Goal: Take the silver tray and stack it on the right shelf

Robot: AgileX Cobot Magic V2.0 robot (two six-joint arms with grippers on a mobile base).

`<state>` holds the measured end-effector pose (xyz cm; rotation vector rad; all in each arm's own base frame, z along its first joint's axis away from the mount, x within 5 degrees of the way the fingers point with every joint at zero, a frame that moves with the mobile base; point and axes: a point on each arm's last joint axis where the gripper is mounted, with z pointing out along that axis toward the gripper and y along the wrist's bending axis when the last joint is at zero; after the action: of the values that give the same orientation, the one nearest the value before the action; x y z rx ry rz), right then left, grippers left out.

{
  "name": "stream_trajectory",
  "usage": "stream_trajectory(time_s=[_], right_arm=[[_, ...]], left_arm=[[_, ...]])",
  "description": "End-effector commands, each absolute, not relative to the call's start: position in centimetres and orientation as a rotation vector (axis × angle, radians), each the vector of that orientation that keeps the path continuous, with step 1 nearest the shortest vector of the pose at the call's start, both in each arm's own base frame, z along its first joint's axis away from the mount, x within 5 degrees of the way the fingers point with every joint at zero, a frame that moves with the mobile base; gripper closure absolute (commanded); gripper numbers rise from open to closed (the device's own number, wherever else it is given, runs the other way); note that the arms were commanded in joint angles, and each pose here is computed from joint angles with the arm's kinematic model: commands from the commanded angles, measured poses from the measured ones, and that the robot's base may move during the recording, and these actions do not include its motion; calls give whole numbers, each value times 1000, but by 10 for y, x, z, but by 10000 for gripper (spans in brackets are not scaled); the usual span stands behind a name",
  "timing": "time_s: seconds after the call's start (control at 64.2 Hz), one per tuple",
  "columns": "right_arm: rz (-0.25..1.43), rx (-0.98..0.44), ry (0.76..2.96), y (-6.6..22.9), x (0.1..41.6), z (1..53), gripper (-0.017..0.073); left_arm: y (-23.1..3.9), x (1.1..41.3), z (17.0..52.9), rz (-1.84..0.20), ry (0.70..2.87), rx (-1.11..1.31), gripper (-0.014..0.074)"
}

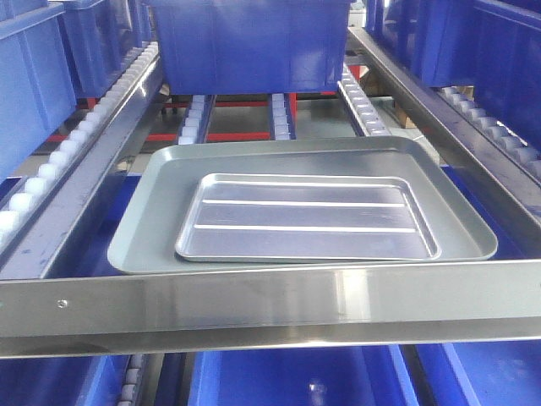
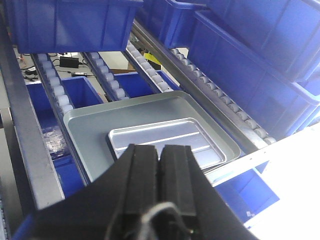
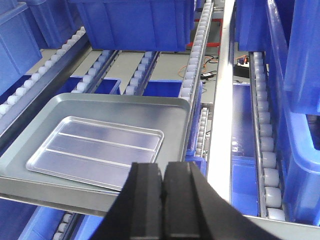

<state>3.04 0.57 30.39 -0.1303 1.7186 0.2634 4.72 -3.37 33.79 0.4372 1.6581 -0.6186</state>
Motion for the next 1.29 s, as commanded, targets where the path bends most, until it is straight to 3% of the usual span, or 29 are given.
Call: stream_trajectory(time_s=[0.0, 0.14, 0.763, 1.278], right_arm=[[254, -141, 1618, 5, 30, 319, 510], [253, -141, 1619, 5, 30, 319, 510], [253, -141, 1620, 5, 30, 319, 510], [253, -141, 1621, 5, 30, 319, 510]], left_arm=[[-35, 45, 352, -676, 1569, 435, 687], [-35, 37, 346, -625, 1500, 550, 687], [-4, 55, 211, -176, 1356, -28, 687], [-4, 55, 211, -169, 1370, -33, 687]])
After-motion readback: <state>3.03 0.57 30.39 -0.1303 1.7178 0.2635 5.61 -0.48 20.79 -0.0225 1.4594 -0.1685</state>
